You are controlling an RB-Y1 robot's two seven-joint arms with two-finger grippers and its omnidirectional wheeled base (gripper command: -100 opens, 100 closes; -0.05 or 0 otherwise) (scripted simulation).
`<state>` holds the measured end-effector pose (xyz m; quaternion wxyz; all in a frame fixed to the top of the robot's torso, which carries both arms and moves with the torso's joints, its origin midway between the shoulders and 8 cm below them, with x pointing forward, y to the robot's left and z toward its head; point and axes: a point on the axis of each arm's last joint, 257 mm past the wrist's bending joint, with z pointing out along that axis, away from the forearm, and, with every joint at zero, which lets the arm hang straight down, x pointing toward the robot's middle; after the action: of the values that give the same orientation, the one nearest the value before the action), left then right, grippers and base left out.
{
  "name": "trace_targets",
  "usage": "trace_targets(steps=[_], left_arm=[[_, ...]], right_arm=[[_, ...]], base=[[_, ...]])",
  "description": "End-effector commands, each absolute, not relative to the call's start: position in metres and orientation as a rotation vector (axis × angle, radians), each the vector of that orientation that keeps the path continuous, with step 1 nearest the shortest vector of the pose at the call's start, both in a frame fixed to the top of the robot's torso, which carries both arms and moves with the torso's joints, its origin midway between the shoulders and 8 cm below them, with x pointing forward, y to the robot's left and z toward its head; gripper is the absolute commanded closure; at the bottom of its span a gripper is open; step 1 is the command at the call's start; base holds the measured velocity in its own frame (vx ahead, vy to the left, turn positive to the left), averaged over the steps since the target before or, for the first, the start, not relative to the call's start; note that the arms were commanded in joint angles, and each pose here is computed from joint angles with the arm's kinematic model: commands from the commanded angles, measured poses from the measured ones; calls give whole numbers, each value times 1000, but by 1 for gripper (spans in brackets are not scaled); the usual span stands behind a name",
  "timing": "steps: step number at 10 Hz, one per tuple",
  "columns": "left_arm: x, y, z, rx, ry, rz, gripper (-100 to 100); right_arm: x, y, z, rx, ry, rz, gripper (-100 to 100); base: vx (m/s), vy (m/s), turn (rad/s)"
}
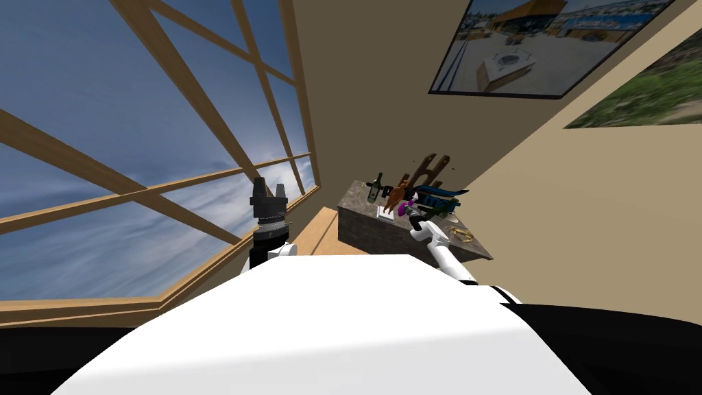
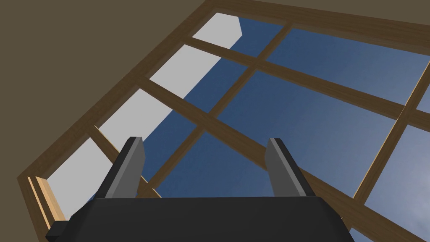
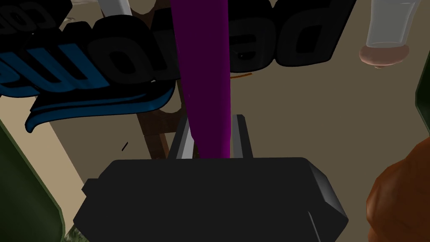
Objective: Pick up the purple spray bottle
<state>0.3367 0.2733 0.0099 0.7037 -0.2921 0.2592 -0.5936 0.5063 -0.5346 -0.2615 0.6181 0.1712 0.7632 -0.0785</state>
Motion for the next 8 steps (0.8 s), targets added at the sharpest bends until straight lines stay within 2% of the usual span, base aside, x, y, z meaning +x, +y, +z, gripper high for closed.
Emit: trace_targets(steps=[1, 4, 6, 8], left_arm=[[337, 273, 10, -650, 577, -1320, 0], [337, 273, 10, -650, 577, -1320, 0], [337, 273, 10, -650, 577, -1320, 0], [337, 273, 10, -650, 577, -1320, 0]], right_arm=[[487, -542, -277, 403, 1785, -195, 100], [471, -547, -261, 395, 1753, -186, 100], [451, -553, -280, 405, 1791, -205, 100], [437, -557, -259, 388, 1754, -199, 100]], base=[[53, 14, 10], [68, 24, -7], [34, 18, 4], [96, 36, -15]])
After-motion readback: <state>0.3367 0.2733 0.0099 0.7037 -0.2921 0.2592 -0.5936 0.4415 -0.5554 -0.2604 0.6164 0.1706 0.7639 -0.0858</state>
